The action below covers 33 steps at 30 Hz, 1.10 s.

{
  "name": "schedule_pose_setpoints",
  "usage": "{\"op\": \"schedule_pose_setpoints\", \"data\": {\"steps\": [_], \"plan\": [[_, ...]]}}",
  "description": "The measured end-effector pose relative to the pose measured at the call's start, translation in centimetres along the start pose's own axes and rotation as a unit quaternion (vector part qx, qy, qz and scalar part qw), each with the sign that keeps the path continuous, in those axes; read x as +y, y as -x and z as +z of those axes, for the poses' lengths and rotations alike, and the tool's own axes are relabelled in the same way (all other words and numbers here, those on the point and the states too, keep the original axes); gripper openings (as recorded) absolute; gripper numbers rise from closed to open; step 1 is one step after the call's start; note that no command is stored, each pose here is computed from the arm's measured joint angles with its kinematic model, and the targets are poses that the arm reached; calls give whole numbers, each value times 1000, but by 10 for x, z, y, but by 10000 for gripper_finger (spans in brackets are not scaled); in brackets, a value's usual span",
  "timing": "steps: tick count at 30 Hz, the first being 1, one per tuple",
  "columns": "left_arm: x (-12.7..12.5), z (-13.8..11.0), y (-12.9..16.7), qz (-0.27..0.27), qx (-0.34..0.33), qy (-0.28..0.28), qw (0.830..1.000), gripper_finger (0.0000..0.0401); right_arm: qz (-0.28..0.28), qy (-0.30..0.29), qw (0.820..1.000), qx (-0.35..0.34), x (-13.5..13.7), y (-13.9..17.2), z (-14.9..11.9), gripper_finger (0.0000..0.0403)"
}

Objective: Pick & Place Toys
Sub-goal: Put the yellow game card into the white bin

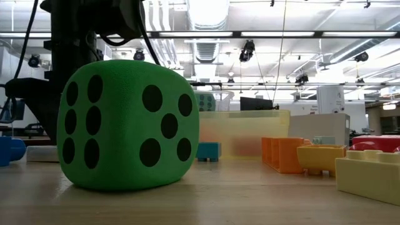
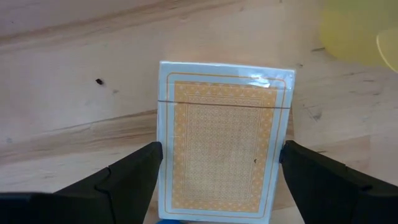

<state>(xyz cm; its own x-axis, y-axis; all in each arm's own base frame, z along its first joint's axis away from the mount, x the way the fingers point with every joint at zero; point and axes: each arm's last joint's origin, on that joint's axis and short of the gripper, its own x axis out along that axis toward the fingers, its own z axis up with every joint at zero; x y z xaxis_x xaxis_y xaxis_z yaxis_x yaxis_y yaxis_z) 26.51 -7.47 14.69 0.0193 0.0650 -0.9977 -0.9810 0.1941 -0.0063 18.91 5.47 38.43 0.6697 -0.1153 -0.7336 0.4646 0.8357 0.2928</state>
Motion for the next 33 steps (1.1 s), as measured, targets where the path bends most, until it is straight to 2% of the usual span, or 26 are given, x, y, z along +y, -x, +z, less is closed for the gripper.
{"op": "schedule_pose_setpoints", "data": {"steps": [14, 18, 33], "plan": [[1, 0, -1, 4, -2, -20, 1000, 326, 0, 0, 1000, 0, 0, 0, 0, 202], [1, 1, -1, 4, -2, -41, 999, 326, 0, 0, 1000, 0, 0, 0, 0, 202], [0, 1, 0, -6, -3, -42, 999, 326, 2, -2, 1000, 2, 0, 0, 0, 202]]}}
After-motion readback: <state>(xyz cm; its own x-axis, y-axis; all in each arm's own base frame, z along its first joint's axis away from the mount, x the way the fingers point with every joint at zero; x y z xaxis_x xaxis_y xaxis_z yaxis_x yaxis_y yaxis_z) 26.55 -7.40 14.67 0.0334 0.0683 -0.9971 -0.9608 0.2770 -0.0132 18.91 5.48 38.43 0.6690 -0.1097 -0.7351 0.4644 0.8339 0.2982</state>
